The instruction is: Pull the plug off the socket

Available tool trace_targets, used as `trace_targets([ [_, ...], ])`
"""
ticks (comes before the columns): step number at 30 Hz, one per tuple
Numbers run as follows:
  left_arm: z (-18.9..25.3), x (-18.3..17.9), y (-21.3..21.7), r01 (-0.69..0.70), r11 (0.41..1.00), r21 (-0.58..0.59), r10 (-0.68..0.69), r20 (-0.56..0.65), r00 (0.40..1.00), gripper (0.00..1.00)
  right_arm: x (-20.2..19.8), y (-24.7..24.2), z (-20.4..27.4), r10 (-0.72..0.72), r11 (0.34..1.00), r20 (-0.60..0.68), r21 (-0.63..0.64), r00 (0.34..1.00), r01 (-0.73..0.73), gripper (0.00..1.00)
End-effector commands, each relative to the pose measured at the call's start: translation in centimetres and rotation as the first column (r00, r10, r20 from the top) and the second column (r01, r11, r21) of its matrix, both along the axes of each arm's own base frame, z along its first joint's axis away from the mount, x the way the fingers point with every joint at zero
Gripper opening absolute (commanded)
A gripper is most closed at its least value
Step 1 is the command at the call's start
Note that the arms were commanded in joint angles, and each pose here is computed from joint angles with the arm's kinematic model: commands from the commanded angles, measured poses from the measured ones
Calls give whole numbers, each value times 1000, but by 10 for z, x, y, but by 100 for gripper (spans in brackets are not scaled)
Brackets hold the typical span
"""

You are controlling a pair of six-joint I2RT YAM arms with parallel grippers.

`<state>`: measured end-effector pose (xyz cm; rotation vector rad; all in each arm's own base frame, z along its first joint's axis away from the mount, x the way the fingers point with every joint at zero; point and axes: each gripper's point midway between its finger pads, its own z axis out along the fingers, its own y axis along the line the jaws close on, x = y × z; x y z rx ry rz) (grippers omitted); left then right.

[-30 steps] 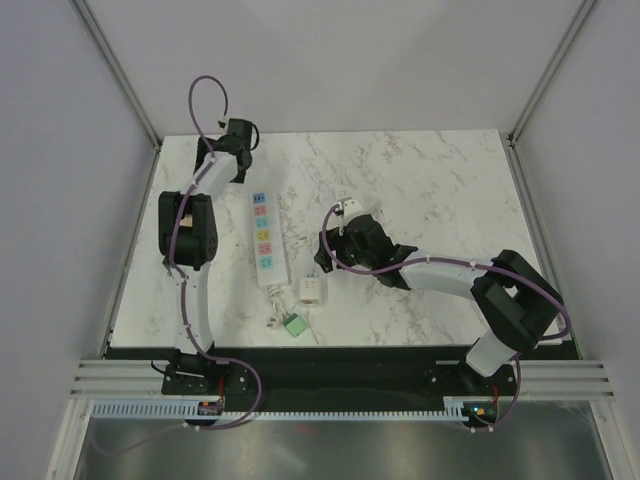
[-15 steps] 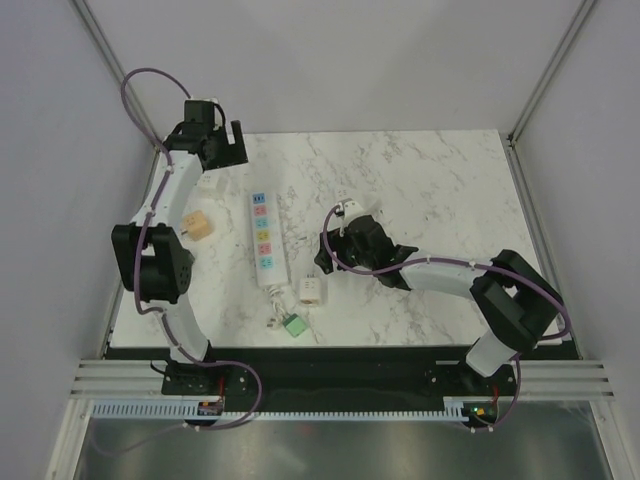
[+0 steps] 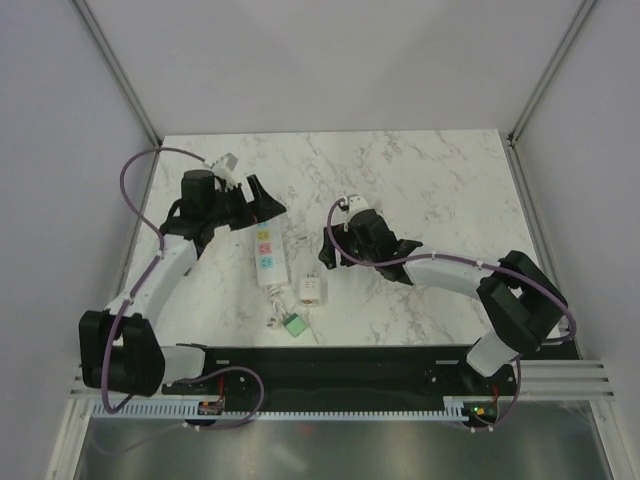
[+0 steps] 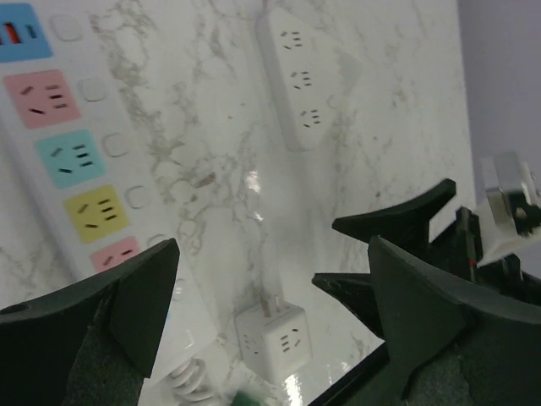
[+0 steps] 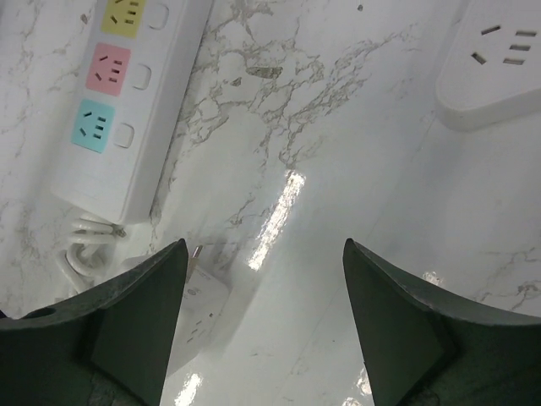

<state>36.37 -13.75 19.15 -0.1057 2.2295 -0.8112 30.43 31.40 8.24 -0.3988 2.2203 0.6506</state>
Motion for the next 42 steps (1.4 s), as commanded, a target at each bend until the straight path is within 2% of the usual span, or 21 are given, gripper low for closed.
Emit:
trace_targets([
  [1, 37, -26, -36, 112, 975, -193, -82, 160, 984, 100, 8, -9, 37, -74, 994, 19, 85, 997, 72, 82],
  [2, 36, -41, -41, 138, 965, -222, -88, 219, 972, 100, 7, -13, 44, -104, 987, 3, 123, 995, 103, 82],
  [3, 37, -51, -46, 140, 950, -279, -79, 219, 973, 100, 6, -17, 46, -122, 983, -4, 139, 992, 122, 82],
  [4, 11, -66, -47, 134, 944, -301, -81, 180, 980, 100, 3, -29, 46, -152, 976, -17, 155, 988, 153, 82],
  [5, 30, -78, -54, 185, 928, -324, -93, 279, 956, 100, 2, -36, 47, -184, 969, -22, 165, 983, 185, 83],
  [7, 11, -99, -58, 188, 912, -364, -99, 250, 963, 100, -7, -56, 51, -248, 945, -22, 216, 969, 247, 84],
  [10, 21, -119, -55, 211, 893, -397, -88, 306, 948, 100, -19, -87, 43, -347, 910, -21, 233, 938, 342, 90],
  [11, 10, -127, -54, 208, 890, -406, -89, 292, 952, 100, -23, -95, 59, -374, 889, -1, 284, 927, 359, 92],
  [13, 30, -142, -51, 228, 857, -462, -53, 362, 931, 100, -35, -119, 43, -461, 843, -39, 291, 886, 452, 98],
  [14, 20, -148, -49, 215, 846, -487, -39, 346, 937, 100, -41, -126, 57, -477, 817, -25, 355, 879, 454, 98],
  [17, 31, -165, -43, 211, 786, -581, 18, 364, 931, 100, -61, -142, 56, -500, 745, -37, 490, 865, 452, 98],
  [20, 30, -177, -35, 195, 740, -644, 77, 369, 926, 100, -79, -155, 54, -516, 621, -56, 662, 855, 419, 98],
  [23, 24, -182, -25, 147, 664, -733, 149, 323, 935, 100, -88, -167, 40, -539, 513, -107, 745, 835, 427, 98],
  [27, 15, -183, -18, 118, 609, -785, 192, 290, 938, 100, -96, -162, 8, -507, 565, -191, 663, 841, 491, 98],
  [29, -1, -178, -20, 59, 612, -789, 185, 215, 959, 100, -103, -156, -12, -479, 607, -241, 603, 844, 517, 98],
  [34, 0, -170, -13, 3, 591, -807, 241, 180, 954, 100, -105, -152, -19, -456, 626, -240, 599, 857, 500, 98],
  [42, -20, -171, -18, -33, 629, -776, 208, 128, 970, 100, -110, -143, -8, -398, 645, -204, 631, 894, 431, 98],
])
